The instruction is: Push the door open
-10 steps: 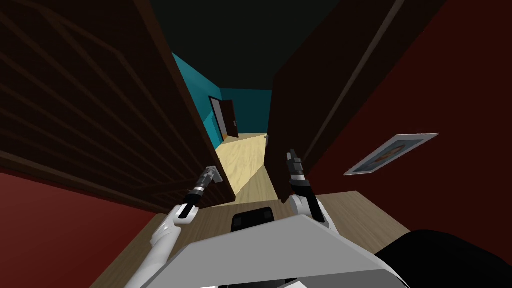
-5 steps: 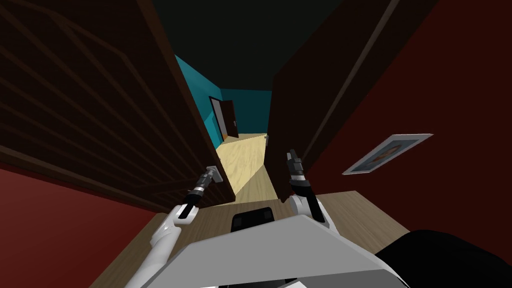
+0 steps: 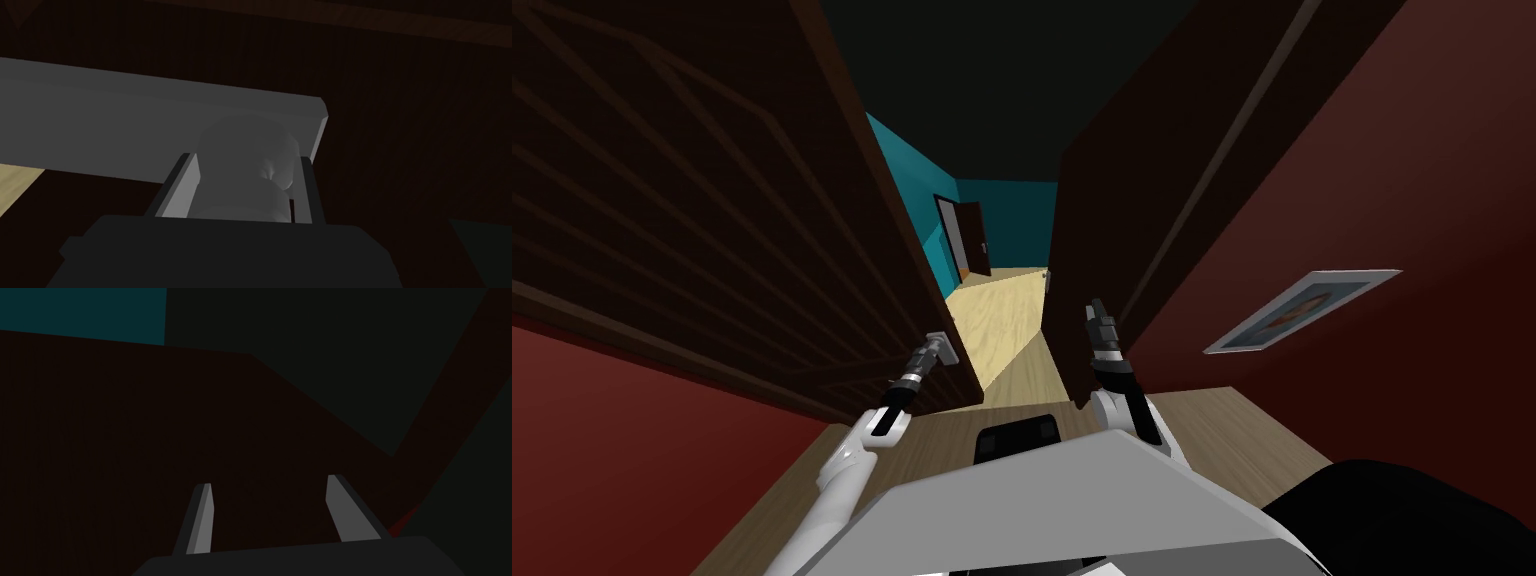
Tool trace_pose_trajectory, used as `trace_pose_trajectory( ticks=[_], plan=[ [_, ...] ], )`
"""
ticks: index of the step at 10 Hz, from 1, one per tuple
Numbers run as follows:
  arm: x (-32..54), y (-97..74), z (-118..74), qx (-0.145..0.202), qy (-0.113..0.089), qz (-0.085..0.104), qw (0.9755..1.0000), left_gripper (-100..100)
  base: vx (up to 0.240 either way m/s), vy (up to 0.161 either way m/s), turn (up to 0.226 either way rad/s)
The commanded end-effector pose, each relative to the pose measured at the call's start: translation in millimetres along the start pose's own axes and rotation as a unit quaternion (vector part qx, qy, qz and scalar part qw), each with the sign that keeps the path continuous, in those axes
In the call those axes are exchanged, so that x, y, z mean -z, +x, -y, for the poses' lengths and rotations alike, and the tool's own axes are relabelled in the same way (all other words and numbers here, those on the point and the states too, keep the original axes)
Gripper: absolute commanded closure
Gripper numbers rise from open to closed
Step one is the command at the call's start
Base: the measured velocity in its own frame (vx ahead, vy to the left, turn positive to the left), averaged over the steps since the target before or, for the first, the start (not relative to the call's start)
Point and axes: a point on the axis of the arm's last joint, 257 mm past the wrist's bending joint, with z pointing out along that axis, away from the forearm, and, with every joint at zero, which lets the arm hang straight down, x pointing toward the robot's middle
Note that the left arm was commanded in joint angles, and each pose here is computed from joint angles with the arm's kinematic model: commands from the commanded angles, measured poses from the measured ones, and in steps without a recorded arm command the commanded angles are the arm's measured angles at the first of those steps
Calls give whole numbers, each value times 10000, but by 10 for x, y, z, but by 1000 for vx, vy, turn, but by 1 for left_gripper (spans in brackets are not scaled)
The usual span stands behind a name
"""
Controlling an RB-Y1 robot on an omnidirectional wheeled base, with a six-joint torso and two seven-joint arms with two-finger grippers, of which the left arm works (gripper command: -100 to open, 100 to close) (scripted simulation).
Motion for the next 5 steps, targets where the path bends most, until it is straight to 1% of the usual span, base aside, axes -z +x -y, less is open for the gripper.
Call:
trace_pose_trajectory(
  ticks=[1, 3, 5],
  plan=[
    [-28, -4, -42, 231, -47, -7, 9997, 100, 42, -5, 29],
    [-51, -6, -43, 516, -62, -24, 9986, 100, 40, -6, 30],
    [-82, -9, -45, 879, -84, -45, 9961, 100, 55, -10, 46]
  ],
)
